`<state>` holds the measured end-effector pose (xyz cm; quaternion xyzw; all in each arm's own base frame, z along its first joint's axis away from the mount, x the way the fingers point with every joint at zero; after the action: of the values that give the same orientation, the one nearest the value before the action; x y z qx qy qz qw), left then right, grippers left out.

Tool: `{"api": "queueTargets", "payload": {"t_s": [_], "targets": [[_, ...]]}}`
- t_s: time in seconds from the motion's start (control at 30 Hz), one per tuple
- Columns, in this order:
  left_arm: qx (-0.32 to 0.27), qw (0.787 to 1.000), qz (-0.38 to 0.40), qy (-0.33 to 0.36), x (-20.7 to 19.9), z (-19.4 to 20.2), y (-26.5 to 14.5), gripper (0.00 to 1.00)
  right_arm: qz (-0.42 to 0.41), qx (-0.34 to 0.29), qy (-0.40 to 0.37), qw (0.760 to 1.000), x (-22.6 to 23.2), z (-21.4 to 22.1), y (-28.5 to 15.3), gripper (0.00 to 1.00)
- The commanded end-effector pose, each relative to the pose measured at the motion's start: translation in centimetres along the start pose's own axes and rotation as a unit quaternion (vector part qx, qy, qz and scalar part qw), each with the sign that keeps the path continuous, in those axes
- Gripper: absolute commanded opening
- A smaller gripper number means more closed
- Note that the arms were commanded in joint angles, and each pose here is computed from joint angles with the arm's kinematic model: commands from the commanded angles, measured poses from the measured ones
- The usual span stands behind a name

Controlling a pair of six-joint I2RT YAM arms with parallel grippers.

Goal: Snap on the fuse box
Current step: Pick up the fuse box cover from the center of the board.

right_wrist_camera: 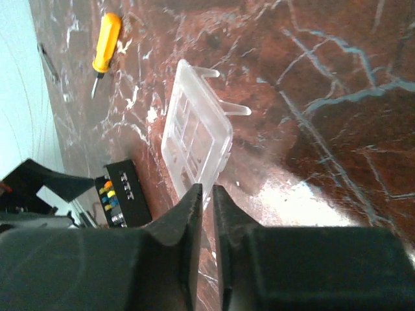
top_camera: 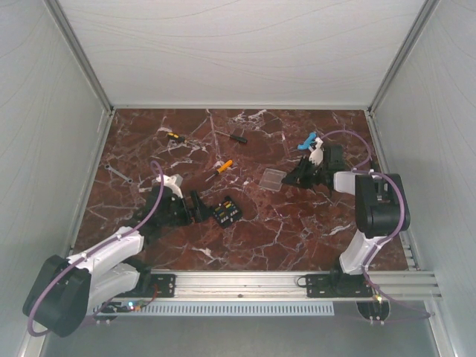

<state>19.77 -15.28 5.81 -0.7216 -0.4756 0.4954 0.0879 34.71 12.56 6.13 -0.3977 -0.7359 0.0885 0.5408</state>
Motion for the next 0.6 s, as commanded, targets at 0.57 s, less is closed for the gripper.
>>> {"api": "queueTargets", "payload": {"t_s": [0.57], "targets": [[-0.011,0.999,0.041,-0.018,-0.5,-0.7,-0.2,0.95,-0.064,-0.047,0.003,0.997,3.8,-0.2,-2.2,0.23]]}}
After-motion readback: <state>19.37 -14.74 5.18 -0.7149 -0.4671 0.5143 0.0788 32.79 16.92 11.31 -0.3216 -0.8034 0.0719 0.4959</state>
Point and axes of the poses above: each gripper's point midway between its finger pads, its own y axis out along the fingers, its own x axis along the line the jaws close on, z = x × y, the point moved 3 cm from there along -y, back along the fingers, and after that the axes turned 3 degrees about -y, right-handed, at the moved point
